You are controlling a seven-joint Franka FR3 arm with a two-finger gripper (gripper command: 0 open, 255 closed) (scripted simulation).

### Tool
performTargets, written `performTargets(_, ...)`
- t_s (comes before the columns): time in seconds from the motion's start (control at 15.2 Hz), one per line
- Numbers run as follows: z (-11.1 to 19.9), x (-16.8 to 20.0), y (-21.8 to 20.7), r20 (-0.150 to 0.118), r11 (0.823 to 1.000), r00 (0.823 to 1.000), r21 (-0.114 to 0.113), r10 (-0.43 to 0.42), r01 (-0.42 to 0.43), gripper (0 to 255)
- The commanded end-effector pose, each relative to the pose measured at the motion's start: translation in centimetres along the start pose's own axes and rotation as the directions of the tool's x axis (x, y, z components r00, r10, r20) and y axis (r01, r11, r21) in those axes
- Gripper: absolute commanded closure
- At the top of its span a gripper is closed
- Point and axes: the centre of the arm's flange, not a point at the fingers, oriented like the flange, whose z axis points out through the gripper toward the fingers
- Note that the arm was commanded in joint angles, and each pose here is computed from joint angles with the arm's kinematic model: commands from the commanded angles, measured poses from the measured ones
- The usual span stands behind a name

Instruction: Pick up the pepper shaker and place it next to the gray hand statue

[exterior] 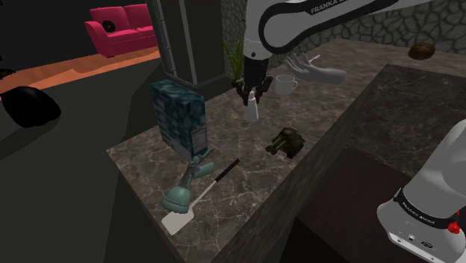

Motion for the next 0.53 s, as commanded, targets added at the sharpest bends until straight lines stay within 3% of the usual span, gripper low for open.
performTargets(0.0, -1.1, 0.1, -0.1, 0.0, 1.0, 1.0, 0.0, 0.0, 0.0, 255)
performTargets(0.46, -4.8, 0.4, -0.2, 0.0, 1.0, 1.0, 0.0, 0.0, 0.0, 255)
